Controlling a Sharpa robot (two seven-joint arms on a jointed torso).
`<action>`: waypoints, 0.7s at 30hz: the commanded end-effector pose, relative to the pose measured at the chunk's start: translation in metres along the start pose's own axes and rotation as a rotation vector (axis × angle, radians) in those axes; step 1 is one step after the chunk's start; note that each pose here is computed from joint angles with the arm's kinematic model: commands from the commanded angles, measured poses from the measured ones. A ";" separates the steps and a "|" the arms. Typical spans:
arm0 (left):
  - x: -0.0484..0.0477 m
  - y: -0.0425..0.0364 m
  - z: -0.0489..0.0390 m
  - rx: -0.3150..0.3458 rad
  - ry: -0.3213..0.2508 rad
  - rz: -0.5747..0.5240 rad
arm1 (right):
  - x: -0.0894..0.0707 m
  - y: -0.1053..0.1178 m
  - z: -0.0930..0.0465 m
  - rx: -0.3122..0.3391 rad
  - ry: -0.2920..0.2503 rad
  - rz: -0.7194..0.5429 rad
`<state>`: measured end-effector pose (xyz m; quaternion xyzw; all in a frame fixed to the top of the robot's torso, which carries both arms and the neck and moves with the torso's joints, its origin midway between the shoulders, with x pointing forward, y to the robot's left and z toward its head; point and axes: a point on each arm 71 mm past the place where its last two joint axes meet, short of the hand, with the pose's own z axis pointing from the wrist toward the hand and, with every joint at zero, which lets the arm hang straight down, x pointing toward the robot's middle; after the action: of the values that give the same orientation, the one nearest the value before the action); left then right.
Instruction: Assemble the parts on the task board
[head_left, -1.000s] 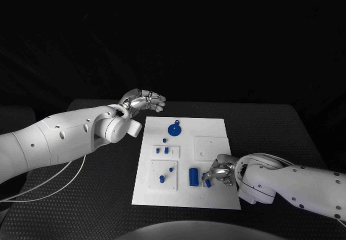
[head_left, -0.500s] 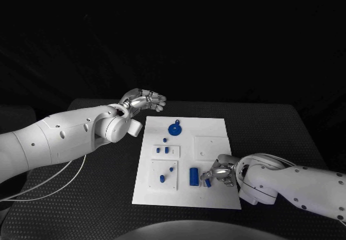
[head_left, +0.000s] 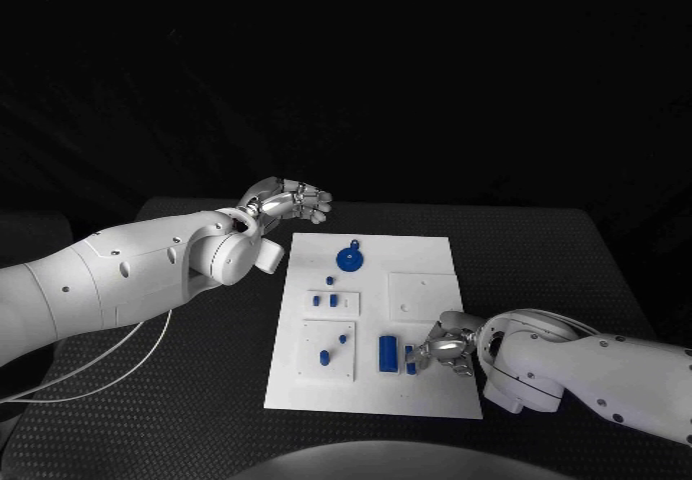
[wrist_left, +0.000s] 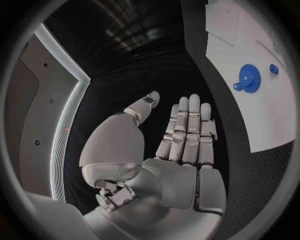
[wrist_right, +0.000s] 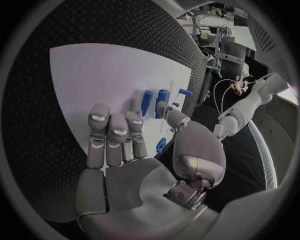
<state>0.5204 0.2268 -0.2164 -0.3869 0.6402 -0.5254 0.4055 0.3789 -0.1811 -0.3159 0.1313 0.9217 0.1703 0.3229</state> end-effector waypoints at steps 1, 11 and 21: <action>0.0020 -0.0013 0.0004 0.006 0.014 -0.008 | 0.003 0.001 -0.001 -0.014 0.033 -0.005; 0.0012 -0.0011 -0.0001 0.005 0.013 -0.007 | 0.007 0.000 -0.001 -0.030 0.092 -0.077; 0.0013 -0.0011 -0.0001 0.005 0.014 -0.007 | 0.009 0.001 0.000 -0.037 0.096 -0.089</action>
<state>0.5203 0.2281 -0.2165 -0.3876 0.6406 -0.5243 0.4056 0.3743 -0.1786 -0.3190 0.0935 0.9351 0.1750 0.2938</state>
